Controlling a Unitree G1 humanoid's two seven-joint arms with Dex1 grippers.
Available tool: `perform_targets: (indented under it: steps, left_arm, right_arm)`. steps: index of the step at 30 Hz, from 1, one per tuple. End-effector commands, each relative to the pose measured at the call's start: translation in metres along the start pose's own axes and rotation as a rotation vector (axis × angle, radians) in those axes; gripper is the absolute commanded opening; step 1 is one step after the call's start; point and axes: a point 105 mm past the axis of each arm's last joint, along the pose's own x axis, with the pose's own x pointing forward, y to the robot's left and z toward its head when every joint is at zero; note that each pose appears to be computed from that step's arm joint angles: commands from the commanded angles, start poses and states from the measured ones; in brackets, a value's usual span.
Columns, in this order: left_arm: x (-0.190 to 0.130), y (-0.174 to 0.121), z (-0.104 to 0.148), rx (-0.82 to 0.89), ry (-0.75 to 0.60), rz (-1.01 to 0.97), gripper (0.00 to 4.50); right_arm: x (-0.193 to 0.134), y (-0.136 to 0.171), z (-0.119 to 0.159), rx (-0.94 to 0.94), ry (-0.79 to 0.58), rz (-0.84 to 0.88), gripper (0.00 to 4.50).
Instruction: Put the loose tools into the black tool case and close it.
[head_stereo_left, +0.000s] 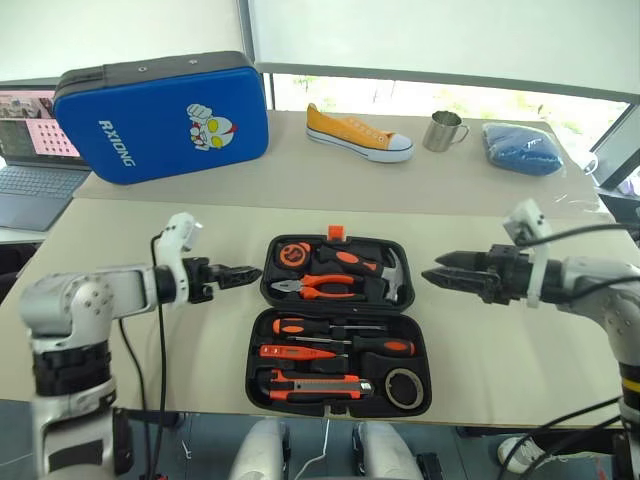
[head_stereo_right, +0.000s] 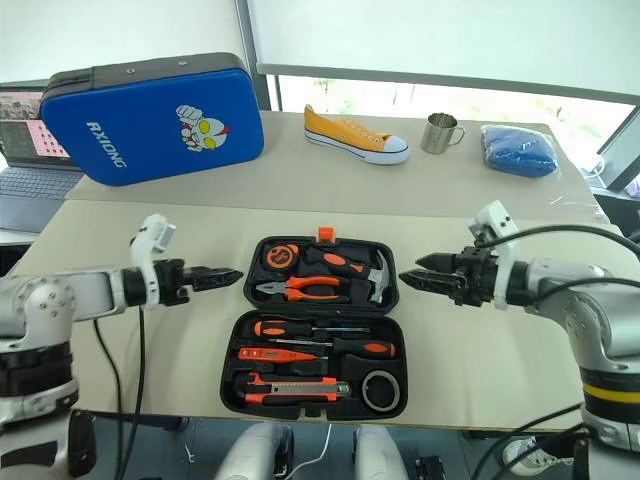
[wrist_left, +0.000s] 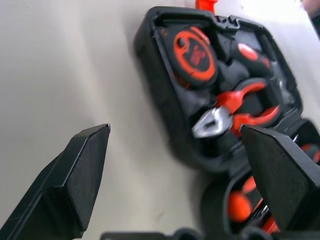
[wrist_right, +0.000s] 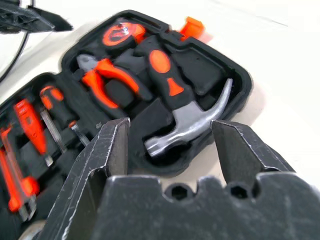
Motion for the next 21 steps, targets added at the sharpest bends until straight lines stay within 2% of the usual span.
perform_targets:
  steps: [1,7,20,21]
  left_arm:
    - [0.008,0.000,0.009,-0.007,-0.020,0.020,4.49]
    - [0.019,-0.004,0.007,-0.001,0.002,0.011,4.49]
    - [0.014,0.003,-0.007,0.047,0.047,0.037,4.49]
    - [0.014,0.004,-0.007,0.045,0.046,0.040,4.23]
  right_arm:
    - [0.009,-0.008,-0.006,0.012,0.040,-0.026,3.08]
    - [0.025,-0.016,-0.012,0.035,0.069,-0.044,3.08]
    - [0.042,-0.017,-0.018,0.057,0.099,-0.021,3.08]
    - [0.042,-0.017,-0.018,0.057,0.098,-0.020,3.13]
